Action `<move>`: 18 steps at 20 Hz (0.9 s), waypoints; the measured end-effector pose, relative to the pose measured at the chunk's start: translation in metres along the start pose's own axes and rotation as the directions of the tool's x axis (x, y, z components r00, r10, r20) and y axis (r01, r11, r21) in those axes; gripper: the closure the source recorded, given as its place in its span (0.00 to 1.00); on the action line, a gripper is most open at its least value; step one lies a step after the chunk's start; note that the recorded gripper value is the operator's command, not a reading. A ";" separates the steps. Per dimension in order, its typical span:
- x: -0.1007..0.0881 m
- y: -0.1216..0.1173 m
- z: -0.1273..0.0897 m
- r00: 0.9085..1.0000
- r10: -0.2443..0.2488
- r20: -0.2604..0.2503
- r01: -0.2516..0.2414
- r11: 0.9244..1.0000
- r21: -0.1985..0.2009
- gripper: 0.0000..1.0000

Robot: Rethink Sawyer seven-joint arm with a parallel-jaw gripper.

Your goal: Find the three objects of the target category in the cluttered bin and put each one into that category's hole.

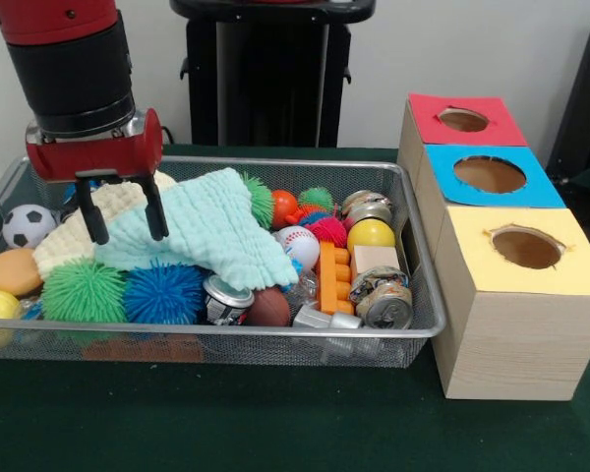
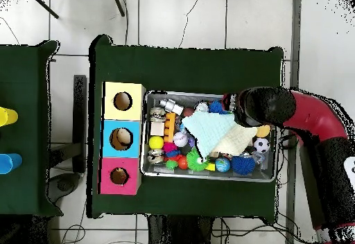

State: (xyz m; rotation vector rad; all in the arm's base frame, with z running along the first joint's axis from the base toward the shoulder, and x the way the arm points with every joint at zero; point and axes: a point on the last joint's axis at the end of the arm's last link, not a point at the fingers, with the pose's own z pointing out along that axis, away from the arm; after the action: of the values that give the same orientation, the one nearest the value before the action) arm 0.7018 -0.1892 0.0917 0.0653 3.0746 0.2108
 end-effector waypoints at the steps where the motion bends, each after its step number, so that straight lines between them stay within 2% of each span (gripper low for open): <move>1: 0.000 -0.001 0.000 1.000 -0.004 0.002 0.004 1.000 0.001 0.00; 11: -0.008 -0.012 0.001 1.000 -0.020 0.008 0.020 1.000 0.003 0.00; 18: -0.018 -0.028 -0.004 0.998 -0.056 -0.008 0.055 0.998 -0.016 0.00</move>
State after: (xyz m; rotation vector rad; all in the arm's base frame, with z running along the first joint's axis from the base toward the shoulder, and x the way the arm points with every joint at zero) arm 0.7180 -0.2181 0.0931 -0.0218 3.0780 0.2338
